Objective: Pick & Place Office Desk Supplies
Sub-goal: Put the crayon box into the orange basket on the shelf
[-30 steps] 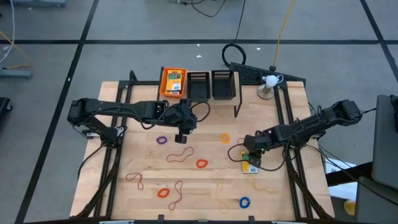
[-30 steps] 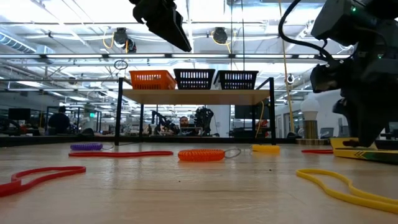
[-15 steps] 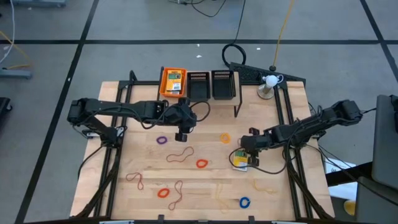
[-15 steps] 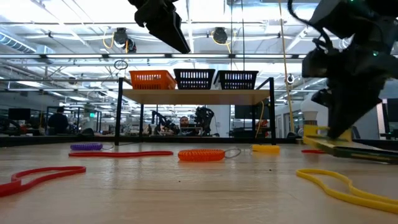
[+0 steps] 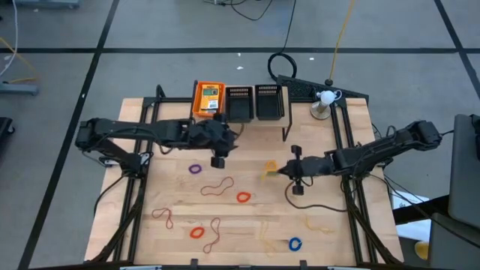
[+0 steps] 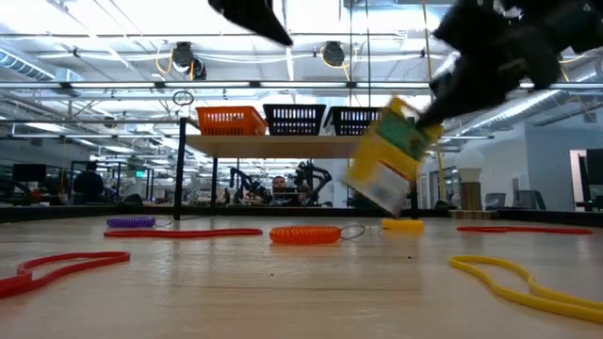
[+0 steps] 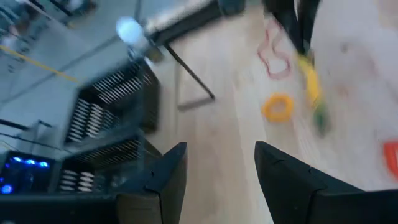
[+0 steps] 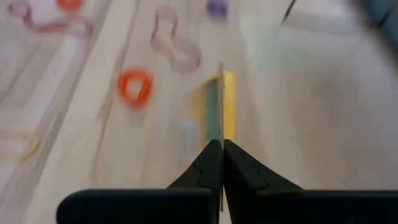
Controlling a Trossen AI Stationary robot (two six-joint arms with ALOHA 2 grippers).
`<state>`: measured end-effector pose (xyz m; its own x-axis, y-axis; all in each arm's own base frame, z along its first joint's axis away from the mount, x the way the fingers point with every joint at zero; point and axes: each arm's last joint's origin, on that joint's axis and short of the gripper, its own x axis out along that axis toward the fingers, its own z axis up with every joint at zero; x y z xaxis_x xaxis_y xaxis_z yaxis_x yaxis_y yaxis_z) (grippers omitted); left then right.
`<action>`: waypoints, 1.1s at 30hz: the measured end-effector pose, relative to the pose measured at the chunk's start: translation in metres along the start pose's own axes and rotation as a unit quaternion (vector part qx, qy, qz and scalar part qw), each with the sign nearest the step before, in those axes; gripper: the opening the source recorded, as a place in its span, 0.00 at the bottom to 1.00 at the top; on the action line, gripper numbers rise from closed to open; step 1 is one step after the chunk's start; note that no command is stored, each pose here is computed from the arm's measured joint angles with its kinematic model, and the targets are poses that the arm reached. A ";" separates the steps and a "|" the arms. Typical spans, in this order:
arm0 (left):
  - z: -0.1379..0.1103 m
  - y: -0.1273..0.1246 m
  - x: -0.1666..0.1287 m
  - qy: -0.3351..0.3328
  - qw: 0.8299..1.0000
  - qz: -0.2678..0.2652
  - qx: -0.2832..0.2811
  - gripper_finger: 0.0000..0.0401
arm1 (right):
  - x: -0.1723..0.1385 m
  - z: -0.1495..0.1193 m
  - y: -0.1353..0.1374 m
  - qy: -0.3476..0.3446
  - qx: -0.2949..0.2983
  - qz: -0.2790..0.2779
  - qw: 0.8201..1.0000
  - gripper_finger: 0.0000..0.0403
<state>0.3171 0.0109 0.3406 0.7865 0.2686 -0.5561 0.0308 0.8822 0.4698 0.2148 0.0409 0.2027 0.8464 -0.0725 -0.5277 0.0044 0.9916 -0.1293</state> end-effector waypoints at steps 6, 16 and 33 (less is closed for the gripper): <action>0.006 0.013 -0.032 -0.054 0.995 0.020 -0.081 0.46 | -0.016 0.030 -0.008 -0.141 -0.070 -0.078 0.984 0.00; 0.011 0.003 -0.014 -0.079 0.983 -0.065 -0.150 0.46 | -0.042 0.058 -0.019 -0.289 -0.060 -0.110 0.949 0.00; 0.023 -0.008 0.023 -0.125 0.963 -0.104 -0.214 0.46 | -0.038 0.057 -0.023 -0.279 -0.046 -0.129 0.951 0.00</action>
<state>0.3490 0.0012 0.3397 0.9165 0.0136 -0.3997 -0.0107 0.9999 0.0094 0.2129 0.0266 0.2735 0.9742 -0.2190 0.0548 0.2255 0.9329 -0.2806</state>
